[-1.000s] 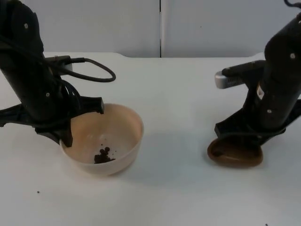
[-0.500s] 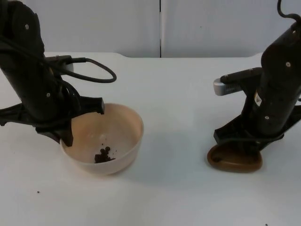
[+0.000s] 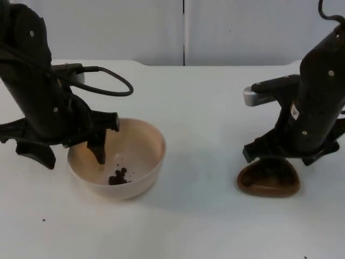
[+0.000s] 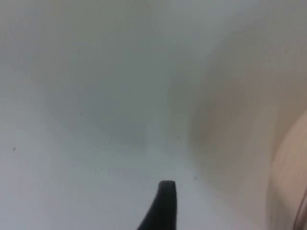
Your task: Pick up the bowl with the left hand and pour the coffee beans from the cup into the bowl with the right hand.
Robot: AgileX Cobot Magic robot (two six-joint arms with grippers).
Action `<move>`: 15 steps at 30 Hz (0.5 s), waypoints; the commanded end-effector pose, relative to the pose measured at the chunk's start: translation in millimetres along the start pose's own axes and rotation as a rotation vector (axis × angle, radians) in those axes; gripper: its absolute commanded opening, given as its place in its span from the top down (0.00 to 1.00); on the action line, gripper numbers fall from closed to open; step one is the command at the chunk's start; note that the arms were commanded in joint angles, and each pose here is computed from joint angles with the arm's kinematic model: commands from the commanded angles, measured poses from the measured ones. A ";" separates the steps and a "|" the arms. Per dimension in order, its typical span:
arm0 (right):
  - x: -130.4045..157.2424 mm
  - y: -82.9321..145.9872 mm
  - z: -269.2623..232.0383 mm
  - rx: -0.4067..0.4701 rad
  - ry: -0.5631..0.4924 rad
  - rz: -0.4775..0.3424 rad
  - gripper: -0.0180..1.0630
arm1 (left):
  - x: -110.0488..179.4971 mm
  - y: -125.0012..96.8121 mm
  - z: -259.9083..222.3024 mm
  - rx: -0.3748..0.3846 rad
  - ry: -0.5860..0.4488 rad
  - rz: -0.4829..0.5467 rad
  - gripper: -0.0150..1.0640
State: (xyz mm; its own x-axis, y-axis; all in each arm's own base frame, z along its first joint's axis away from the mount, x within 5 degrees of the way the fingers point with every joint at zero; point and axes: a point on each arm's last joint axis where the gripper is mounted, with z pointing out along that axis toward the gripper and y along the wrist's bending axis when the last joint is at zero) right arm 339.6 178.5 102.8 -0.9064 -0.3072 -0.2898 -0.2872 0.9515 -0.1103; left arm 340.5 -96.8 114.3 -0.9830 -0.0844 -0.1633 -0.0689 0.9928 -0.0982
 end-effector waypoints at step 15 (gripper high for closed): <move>-12.3 -20.9 -107.1 -0.006 -0.181 0.035 0.31 | -5.2 -4.2 -71.5 0.058 -0.169 0.019 0.21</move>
State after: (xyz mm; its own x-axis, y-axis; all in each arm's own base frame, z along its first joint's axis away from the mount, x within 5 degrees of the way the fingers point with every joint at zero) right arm 328.3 169.7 196.9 -0.8505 -0.2753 -0.4482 -0.2637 0.9605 -0.0895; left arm 335.9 -95.4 174.0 -0.9476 -0.0885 -0.3069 -0.0453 0.9884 -0.1452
